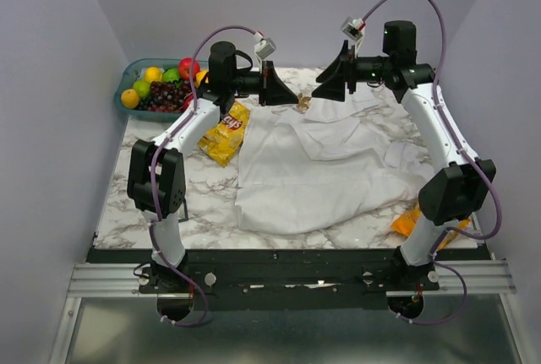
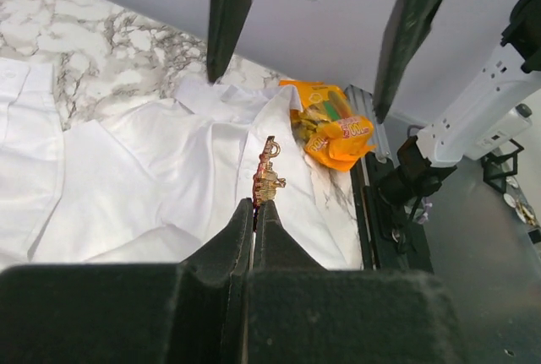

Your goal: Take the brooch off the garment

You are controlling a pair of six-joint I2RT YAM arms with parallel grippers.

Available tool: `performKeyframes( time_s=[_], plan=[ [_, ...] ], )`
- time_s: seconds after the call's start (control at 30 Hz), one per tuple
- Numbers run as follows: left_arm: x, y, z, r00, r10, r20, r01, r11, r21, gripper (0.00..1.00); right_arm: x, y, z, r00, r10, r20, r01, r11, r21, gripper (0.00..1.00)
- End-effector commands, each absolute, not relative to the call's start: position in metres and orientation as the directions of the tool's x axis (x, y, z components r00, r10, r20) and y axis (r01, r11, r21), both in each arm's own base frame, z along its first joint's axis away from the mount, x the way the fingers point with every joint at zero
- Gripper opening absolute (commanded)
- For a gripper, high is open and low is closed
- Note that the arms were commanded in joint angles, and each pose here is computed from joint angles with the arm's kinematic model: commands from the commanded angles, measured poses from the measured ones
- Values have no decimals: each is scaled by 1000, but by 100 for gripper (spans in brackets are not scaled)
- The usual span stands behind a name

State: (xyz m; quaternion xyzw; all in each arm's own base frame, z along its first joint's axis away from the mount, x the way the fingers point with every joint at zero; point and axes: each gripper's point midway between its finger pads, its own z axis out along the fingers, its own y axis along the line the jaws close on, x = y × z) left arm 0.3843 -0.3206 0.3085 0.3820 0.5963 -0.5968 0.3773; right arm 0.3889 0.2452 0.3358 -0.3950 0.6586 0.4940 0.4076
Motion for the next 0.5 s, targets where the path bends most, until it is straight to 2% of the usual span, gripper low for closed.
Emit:
performKeyframes(
  time_s=[0.0,0.07,0.13,0.17,0.2,0.27,0.33,0.37,0.43,0.47],
  plan=[
    [395,-317,296,-388,54,-920,921,63,-385,0,389,229,339,-278,-162,-947,-929,298,221,80],
    [394,-310,290,-408,85,-909,912,90,-401,0,395,222,330,-252,-197,-947,-922,345,174,81],
    [398,-300,287,-319,125,-939,943,141,-302,0,397,215,314,-258,-241,-935,-911,383,153,81],
    [392,-289,274,-357,175,-918,928,178,-327,0,402,209,306,-263,-267,-927,-895,427,131,81],
    [392,-279,274,-228,225,-947,965,179,-190,0,399,204,296,-282,-287,-915,-886,445,133,81],
    [383,-252,253,-243,333,-911,956,241,-167,0,400,196,282,-273,-334,-902,-878,470,91,81],
    [374,-229,250,-153,421,-894,971,233,-56,0,392,191,269,-288,-363,-886,-874,477,89,83],
    [362,-211,238,-217,484,-848,959,268,-92,0,389,188,264,-297,-371,-880,-870,484,89,83],
    [356,-178,237,-227,541,-810,949,309,-59,0,380,185,254,-312,-381,-870,-869,485,99,84],
    [336,-159,228,-300,581,-757,937,329,-119,0,376,186,252,-317,-382,-868,-869,483,105,84]
  ],
)
